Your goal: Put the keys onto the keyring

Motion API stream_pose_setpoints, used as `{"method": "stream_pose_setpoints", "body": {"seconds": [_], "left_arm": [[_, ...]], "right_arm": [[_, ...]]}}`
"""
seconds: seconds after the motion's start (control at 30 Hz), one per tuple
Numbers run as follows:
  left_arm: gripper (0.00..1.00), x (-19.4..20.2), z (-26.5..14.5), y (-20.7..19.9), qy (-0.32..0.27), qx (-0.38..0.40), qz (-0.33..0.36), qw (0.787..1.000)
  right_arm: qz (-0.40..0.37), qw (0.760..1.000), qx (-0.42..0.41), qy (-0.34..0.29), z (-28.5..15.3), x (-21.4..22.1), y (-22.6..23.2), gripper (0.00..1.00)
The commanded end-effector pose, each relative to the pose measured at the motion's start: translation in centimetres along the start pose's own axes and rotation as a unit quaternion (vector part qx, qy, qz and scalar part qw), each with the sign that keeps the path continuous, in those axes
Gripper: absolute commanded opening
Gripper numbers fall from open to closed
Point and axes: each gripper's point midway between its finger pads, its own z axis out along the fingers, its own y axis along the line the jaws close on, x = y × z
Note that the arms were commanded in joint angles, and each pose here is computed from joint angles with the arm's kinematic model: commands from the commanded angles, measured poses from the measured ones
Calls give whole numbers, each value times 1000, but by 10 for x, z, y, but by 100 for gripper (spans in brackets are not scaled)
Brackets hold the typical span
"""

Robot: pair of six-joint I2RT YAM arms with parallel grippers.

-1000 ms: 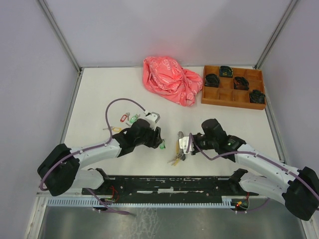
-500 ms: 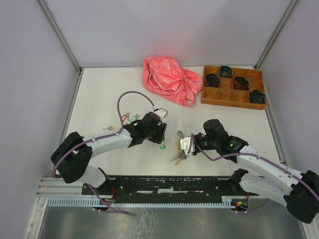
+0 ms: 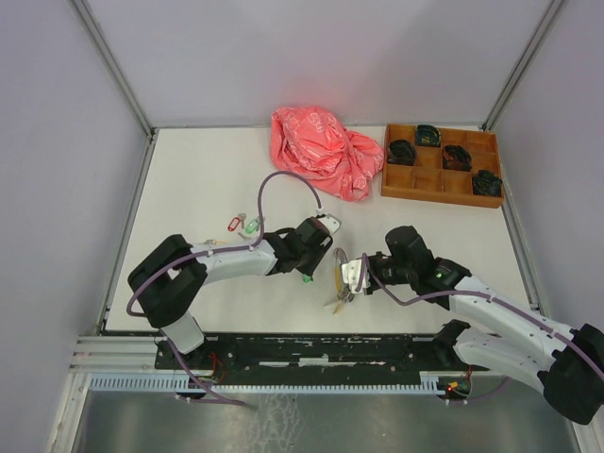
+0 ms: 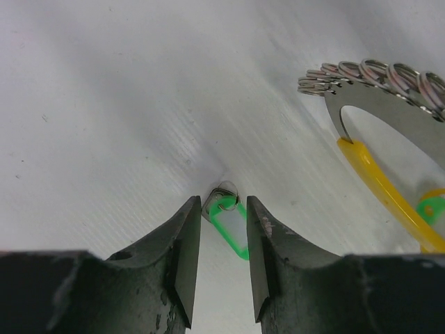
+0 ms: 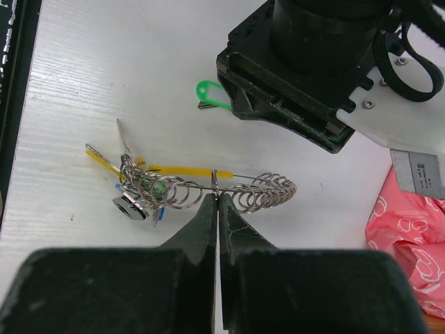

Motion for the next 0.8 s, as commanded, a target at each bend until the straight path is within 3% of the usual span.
{"method": "stream_pose_setpoints", "body": {"seconds": [0.0, 0.47, 0.77], "left_arm": [[38, -15, 1, 2, -13, -13, 36, 999], [29, -13, 9, -2, -9, -6, 40, 999], [15, -9, 10, 4, -7, -20, 38, 999]], "right_arm": [[-16, 999, 22, -23, -4, -15, -14, 1], [-12, 1000, 18, -21, -2, -14, -13, 1], [-11, 1000, 16, -22, -2, -15, -12, 1]]}}
